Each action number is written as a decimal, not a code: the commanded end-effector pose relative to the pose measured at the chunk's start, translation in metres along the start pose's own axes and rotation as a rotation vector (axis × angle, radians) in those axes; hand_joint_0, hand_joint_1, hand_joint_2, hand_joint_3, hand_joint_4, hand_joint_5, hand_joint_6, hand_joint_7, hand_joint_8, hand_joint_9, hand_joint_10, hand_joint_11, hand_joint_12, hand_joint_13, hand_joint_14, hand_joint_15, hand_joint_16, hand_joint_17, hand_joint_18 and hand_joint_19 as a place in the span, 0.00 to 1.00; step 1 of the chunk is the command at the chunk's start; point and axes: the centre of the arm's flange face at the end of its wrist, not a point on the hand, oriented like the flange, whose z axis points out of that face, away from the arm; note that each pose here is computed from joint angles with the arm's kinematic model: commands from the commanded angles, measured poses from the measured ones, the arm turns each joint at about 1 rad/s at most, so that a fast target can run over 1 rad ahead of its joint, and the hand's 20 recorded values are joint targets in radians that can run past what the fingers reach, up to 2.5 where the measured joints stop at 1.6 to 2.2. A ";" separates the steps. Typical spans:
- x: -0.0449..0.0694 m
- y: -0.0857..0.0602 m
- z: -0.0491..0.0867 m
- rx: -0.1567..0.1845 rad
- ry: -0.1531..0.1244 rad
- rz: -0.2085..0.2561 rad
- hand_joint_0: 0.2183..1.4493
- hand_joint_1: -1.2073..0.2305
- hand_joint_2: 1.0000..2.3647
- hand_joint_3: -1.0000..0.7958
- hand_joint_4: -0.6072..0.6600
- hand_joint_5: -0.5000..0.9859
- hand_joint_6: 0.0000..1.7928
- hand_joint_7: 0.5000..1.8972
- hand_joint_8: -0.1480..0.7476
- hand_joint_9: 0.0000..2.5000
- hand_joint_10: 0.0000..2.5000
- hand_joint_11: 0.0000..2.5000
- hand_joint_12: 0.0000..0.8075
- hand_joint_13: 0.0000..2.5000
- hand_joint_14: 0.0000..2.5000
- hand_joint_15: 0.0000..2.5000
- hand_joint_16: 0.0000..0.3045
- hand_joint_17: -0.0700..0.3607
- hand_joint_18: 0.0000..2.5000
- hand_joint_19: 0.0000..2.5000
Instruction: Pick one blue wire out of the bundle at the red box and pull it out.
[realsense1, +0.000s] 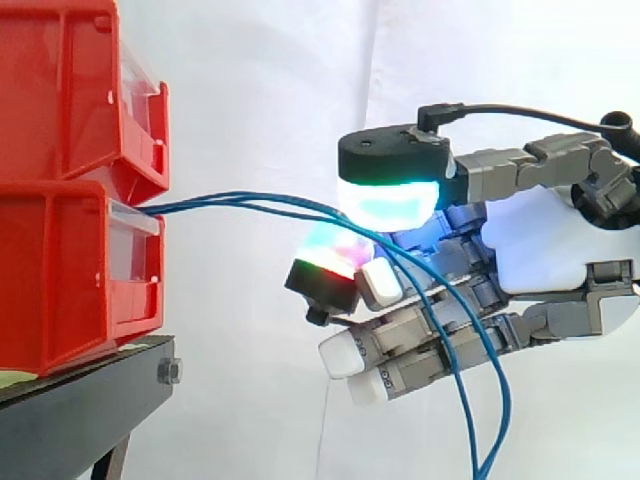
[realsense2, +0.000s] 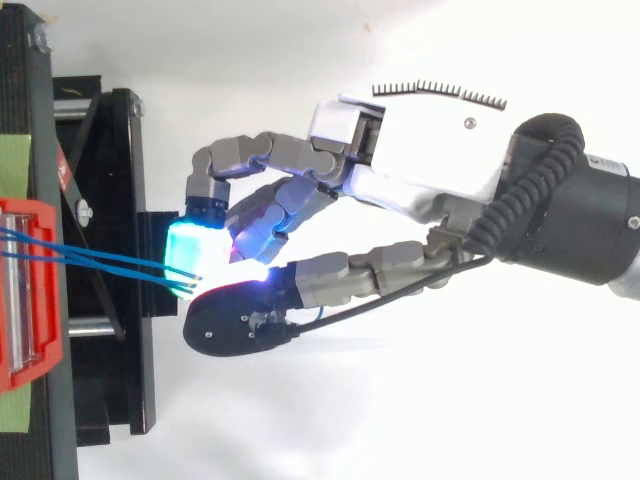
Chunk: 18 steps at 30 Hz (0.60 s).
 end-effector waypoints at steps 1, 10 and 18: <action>-0.001 -0.001 0.000 0.001 -0.001 0.000 0.35 0.34 0.01 0.53 0.83 0.30 0.28 0.57 0.45 0.41 0.01 0.23 0.47 0.23 0.00 0.11 0.20 0.49 0.18 0.16; -0.003 -0.001 0.001 0.001 -0.001 0.000 0.34 0.27 0.02 0.52 0.76 0.27 0.32 0.62 0.48 0.37 0.01 0.30 0.48 0.21 0.01 0.12 0.20 0.49 0.17 0.15; -0.002 -0.001 0.001 0.001 -0.003 0.000 0.32 0.23 0.01 0.42 0.71 0.23 0.39 0.48 0.47 0.35 0.01 0.31 0.48 0.20 0.00 0.12 0.20 0.49 0.16 0.15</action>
